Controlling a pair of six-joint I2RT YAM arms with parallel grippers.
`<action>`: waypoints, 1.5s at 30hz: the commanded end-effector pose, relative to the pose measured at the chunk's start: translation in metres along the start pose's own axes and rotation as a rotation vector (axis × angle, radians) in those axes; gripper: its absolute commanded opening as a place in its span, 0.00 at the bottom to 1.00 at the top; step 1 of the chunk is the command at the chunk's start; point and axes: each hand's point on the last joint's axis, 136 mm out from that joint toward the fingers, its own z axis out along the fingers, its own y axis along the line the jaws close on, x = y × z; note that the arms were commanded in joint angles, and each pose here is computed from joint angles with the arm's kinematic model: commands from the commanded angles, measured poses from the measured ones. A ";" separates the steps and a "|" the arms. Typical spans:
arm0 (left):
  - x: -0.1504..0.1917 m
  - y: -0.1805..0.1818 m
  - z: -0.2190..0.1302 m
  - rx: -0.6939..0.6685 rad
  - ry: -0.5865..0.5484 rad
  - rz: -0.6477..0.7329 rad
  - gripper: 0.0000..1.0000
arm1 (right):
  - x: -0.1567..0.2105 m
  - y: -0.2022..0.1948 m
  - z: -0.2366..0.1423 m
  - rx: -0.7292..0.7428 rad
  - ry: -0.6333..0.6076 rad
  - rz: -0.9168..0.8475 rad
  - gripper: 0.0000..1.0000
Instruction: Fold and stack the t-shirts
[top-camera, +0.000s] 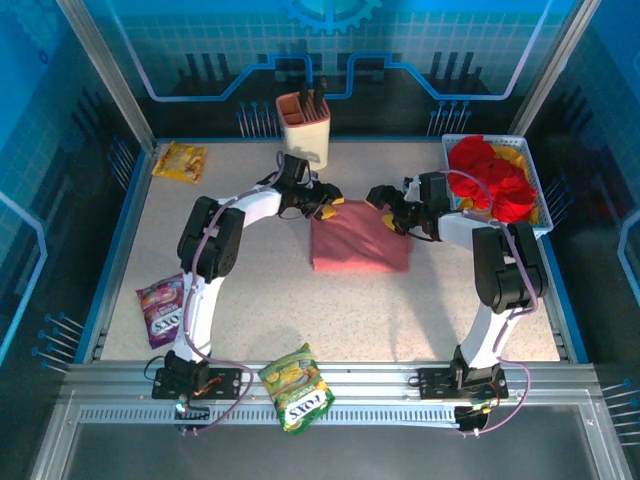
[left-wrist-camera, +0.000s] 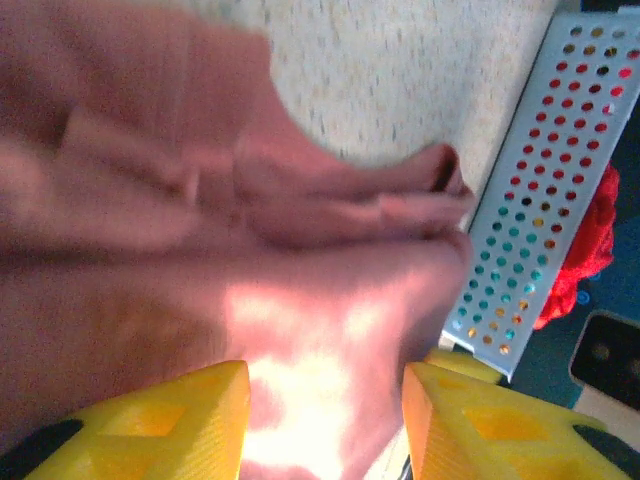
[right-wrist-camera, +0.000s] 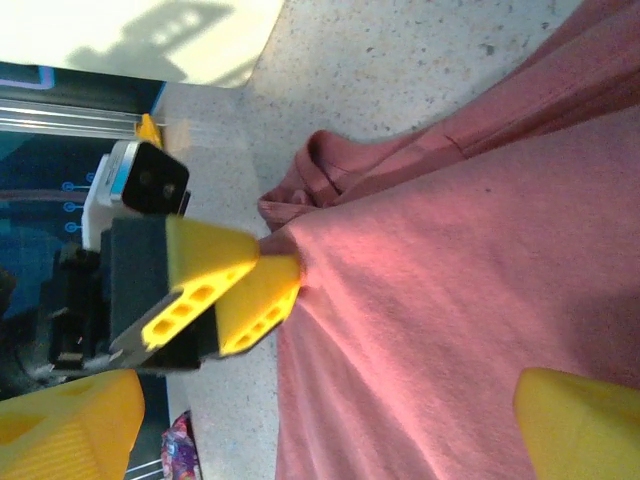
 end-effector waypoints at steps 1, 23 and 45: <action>0.045 -0.029 -0.029 0.006 0.042 0.071 0.45 | 0.004 0.019 -0.019 -0.051 -0.010 -0.010 0.96; 0.145 0.105 -0.025 -0.240 0.164 -0.042 0.44 | 0.084 -0.074 -0.026 0.153 0.071 0.073 0.95; 0.072 0.060 -0.093 -0.406 0.108 0.233 0.56 | 0.066 -0.015 -0.069 0.029 0.053 -0.115 0.96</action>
